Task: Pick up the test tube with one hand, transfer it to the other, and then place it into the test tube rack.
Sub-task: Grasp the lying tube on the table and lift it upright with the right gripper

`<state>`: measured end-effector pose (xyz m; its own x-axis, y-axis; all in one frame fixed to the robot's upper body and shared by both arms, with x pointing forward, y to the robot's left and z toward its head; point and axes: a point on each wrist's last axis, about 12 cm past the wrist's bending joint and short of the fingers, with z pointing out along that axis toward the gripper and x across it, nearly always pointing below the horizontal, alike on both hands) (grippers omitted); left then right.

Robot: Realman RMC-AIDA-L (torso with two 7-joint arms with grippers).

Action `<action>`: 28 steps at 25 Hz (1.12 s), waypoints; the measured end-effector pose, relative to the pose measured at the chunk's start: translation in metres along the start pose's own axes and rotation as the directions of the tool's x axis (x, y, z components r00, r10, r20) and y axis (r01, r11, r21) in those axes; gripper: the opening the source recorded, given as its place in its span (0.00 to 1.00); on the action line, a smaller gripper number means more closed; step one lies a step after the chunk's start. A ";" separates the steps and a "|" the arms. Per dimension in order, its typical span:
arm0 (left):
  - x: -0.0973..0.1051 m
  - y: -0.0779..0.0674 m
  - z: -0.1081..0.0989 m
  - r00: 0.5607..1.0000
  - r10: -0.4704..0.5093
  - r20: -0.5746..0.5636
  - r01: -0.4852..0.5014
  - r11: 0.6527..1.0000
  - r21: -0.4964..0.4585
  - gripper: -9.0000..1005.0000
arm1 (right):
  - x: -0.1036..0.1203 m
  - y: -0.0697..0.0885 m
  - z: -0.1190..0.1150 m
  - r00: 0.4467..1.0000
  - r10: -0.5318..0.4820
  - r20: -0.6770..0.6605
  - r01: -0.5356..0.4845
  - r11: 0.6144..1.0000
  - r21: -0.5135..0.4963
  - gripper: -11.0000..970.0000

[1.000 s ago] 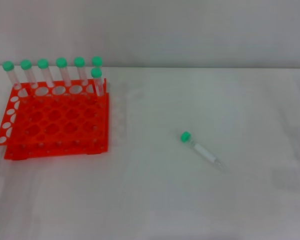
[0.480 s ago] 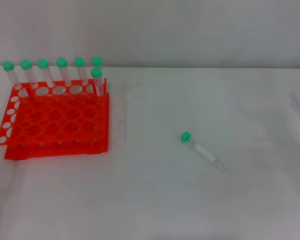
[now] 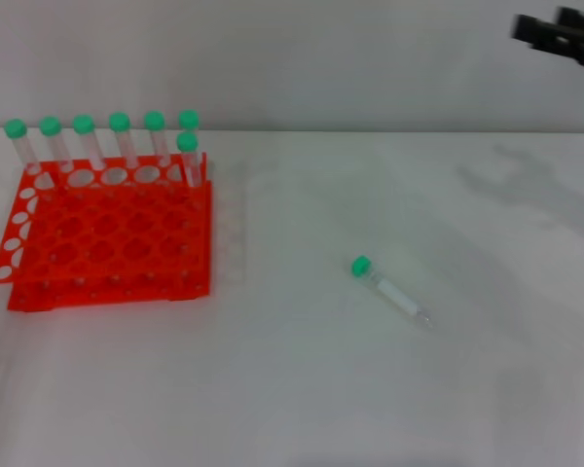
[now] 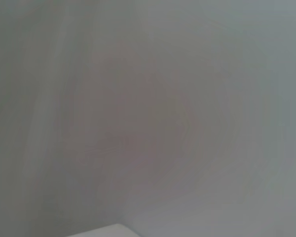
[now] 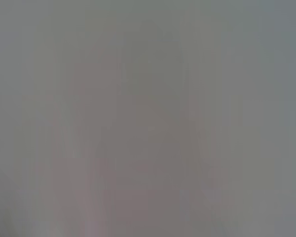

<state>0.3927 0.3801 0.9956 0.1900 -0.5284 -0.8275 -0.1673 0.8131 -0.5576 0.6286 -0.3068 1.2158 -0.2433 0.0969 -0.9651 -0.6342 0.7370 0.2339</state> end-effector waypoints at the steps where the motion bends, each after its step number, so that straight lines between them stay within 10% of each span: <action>1: 0.000 0.000 0.000 1.000 0.001 0.000 -0.001 1.000 0.001 0.85 | -0.010 0.008 0.004 0.998 -0.017 -0.065 0.018 1.000 0.008 0.84; 7: -0.002 -0.004 0.003 1.000 0.000 0.022 -0.001 0.999 0.033 0.85 | -0.054 0.070 0.028 0.919 -0.100 -0.382 0.157 0.980 0.121 0.83; 15: -0.002 -0.012 0.017 0.999 0.038 0.031 -0.040 0.997 0.067 0.84 | -0.031 0.154 0.088 0.692 -0.048 -0.720 0.240 0.956 0.167 0.81; 28: 0.000 -0.018 0.025 0.997 0.068 0.031 -0.070 0.993 0.090 0.83 | 0.048 0.149 0.141 0.427 0.108 -0.898 0.177 0.964 0.200 0.79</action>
<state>0.4194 0.3720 1.0075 0.2085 -0.4640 -0.8609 -0.0929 0.8669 -0.4898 0.6256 -0.0982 1.1876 -0.8311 -0.4800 -0.2807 -0.5076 0.8610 0.0306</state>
